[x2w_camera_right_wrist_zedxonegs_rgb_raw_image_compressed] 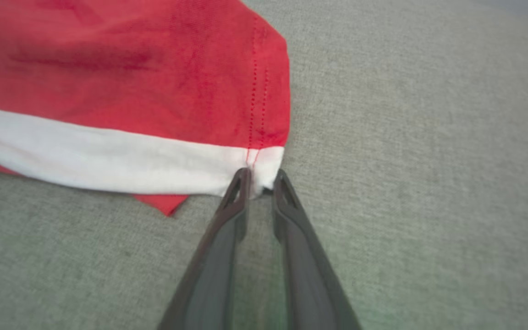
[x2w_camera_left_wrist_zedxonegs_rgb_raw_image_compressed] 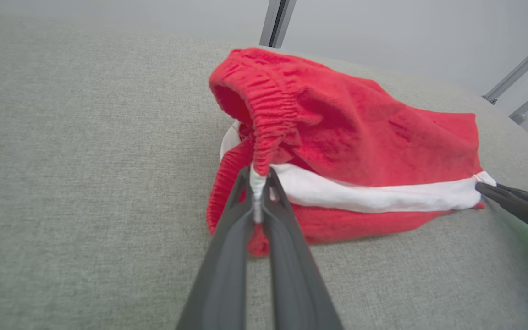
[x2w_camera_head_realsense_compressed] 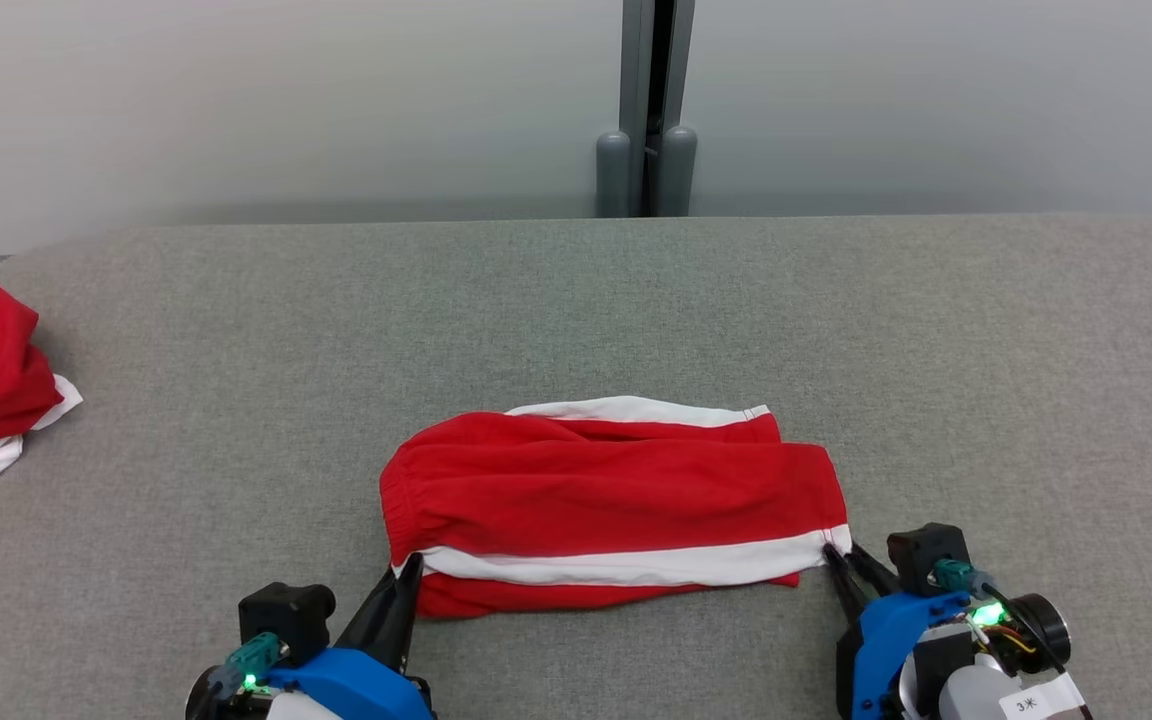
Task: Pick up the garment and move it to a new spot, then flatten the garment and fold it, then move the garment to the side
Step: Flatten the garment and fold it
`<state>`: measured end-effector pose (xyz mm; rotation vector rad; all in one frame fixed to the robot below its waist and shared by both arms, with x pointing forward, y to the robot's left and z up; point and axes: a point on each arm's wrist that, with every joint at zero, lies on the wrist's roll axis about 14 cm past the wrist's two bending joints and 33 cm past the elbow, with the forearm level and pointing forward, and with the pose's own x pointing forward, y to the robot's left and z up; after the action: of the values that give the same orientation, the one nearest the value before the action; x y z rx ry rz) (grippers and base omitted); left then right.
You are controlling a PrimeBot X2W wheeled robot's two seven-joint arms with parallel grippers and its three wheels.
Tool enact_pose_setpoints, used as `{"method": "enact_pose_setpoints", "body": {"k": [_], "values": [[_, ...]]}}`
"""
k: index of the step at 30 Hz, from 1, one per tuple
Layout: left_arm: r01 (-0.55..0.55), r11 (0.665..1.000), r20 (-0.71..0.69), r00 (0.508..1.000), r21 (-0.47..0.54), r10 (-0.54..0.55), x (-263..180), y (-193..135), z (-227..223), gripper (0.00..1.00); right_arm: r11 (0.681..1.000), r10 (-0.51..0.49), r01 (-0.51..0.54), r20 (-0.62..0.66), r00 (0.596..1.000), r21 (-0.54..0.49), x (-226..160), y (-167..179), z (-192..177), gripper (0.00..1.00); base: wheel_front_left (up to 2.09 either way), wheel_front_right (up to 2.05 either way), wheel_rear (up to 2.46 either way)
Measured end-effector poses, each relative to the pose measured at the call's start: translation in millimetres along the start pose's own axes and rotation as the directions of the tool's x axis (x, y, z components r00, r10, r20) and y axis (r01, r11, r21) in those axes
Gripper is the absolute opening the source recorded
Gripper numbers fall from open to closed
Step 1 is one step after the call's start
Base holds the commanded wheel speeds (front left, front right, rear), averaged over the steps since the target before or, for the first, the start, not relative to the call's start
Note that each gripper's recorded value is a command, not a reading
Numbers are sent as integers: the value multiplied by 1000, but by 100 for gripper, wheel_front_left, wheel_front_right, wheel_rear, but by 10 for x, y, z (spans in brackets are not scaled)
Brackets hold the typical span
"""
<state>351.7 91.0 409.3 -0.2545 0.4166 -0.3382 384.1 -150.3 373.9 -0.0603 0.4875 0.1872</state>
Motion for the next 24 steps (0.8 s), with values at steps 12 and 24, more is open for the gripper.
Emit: {"method": "enact_pose_setpoints", "body": {"k": [12,24], "values": [[31,1000,52,998,2,-31,19,-86,153,0,999,-6,0,99,995,55,29,-17,218,0,0,0,0],[143,975,388,900,170,-200,-43,-425,1525,0,978,-4,-100,496,868,182,-361,-146,1615,0,0,0,0]]}}
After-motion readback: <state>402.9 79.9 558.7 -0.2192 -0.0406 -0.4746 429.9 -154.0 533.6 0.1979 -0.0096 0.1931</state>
